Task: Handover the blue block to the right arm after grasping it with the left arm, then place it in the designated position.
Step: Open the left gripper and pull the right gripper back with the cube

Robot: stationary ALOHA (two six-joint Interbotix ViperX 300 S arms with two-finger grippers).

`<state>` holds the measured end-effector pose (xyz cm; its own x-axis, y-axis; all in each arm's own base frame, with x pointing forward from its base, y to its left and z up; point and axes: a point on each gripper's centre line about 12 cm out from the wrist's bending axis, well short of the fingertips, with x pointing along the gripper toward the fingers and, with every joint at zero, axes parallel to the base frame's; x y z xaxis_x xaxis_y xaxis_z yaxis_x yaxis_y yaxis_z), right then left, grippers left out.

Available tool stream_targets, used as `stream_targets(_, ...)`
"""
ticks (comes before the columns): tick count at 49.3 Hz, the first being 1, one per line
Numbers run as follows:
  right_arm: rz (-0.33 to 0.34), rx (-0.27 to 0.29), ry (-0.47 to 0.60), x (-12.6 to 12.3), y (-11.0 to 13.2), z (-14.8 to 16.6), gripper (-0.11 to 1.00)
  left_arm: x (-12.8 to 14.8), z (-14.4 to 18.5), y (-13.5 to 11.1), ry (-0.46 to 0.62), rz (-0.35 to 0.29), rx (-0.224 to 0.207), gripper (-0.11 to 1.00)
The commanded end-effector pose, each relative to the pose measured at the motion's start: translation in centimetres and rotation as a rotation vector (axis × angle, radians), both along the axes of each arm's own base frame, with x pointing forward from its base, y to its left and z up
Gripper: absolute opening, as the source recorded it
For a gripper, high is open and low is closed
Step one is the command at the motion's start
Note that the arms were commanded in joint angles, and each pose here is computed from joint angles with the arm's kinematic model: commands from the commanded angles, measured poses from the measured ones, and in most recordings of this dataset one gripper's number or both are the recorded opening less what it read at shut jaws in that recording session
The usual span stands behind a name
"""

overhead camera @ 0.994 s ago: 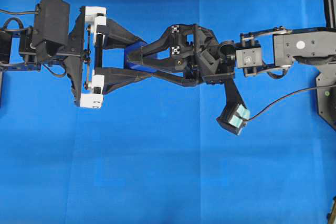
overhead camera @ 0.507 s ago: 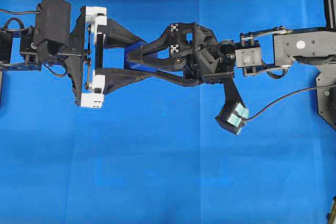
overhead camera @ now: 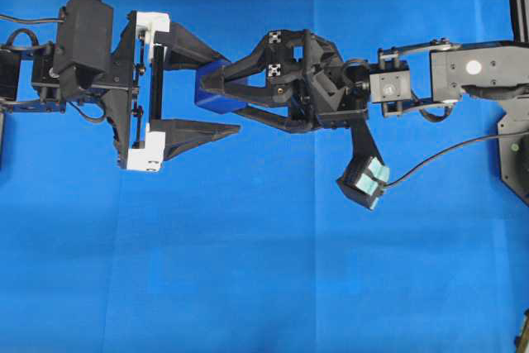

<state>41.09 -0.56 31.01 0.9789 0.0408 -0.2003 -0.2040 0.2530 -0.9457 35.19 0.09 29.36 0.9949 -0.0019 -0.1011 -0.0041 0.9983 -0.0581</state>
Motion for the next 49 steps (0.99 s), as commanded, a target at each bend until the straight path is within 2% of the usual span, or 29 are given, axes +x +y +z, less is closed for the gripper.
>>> stream_targets(1, 0.003, 0.008, -0.041, -0.7, 0.2, 1.6, 0.52, 0.0, 1.4, 0.0, -0.043, 0.000, 0.000, 0.93)
stream_targets(34, -0.040, -0.006, -0.017, -9.0, 0.1, 2.0, 0.52, -1.5, 1.4, 0.0, -0.049, 0.000, 0.000, 0.93)
stream_targets(49, -0.048, 0.002, -0.006, -9.5, 0.1, 2.0, 0.52, -1.8, 1.3, 0.0, -0.048, 0.000, 0.000, 0.93)
